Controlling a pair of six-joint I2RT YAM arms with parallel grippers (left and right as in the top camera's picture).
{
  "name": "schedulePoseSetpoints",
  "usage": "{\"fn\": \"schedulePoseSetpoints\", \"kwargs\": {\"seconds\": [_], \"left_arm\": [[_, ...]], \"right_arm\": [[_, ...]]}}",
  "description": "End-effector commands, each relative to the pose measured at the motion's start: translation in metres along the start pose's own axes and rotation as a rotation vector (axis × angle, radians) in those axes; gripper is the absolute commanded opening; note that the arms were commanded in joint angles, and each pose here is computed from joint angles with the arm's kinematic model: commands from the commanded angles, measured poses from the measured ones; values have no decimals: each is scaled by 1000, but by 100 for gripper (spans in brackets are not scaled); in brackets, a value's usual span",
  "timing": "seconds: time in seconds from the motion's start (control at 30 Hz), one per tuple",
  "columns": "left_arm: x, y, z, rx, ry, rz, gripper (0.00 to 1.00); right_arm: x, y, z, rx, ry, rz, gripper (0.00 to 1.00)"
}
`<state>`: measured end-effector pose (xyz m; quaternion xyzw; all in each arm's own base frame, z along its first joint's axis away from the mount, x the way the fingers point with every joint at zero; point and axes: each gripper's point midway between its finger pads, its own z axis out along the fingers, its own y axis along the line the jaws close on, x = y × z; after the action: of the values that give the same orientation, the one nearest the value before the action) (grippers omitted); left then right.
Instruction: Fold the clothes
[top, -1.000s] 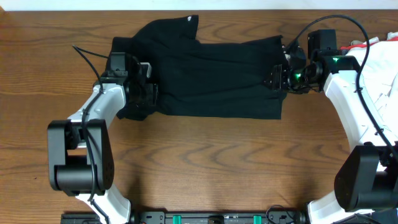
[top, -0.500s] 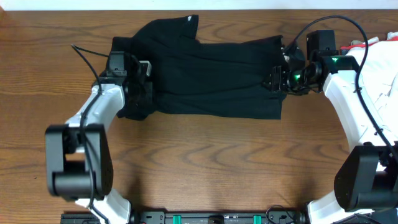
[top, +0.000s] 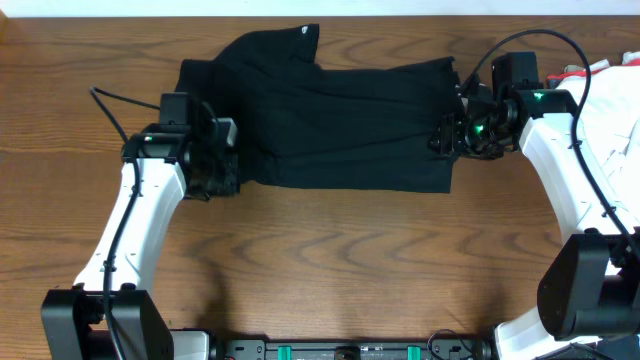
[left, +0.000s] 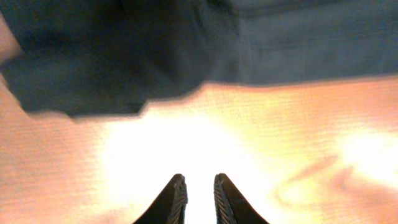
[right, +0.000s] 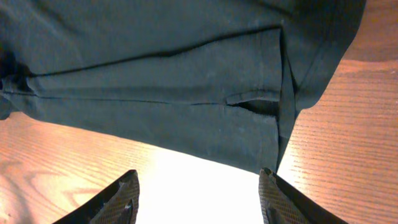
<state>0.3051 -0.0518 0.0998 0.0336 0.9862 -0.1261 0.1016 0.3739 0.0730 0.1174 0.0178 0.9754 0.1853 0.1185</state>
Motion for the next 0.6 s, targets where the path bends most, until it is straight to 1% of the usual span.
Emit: {"fn": "schedulePoseSetpoints", "kwargs": {"seconds": [0.0,0.03,0.07,0.13,0.2,0.23,0.3,0.33,0.57], "left_arm": [[15,-8,3,1,63,7,19],[15,-8,4,-10,64,13,19],[13,-3,4,-43,56,20,22],[4,20,5,-171,15,28,34],[-5,43,4,-293,-25,17,49],[-7,52,4,-332,-40,-13,54],[-10,71,7,-397,-68,-87,68],[-10,78,10,-409,-76,-111,72],[-13,120,34,-411,-66,-229,72]], "right_arm": [[-1,0,1,10,-4,-24,60],[-1,0,1,10,-4,-24,60],[-1,0,1,10,-4,-24,60],[-1,0,1,10,-4,-24,61],[-1,0,1,11,-2,-23,63],[0,0,1,11,1,-22,64],[2,0,1,12,10,-19,65],[4,0,0,13,16,-16,65],[8,-1,0,15,33,-10,66]]}}
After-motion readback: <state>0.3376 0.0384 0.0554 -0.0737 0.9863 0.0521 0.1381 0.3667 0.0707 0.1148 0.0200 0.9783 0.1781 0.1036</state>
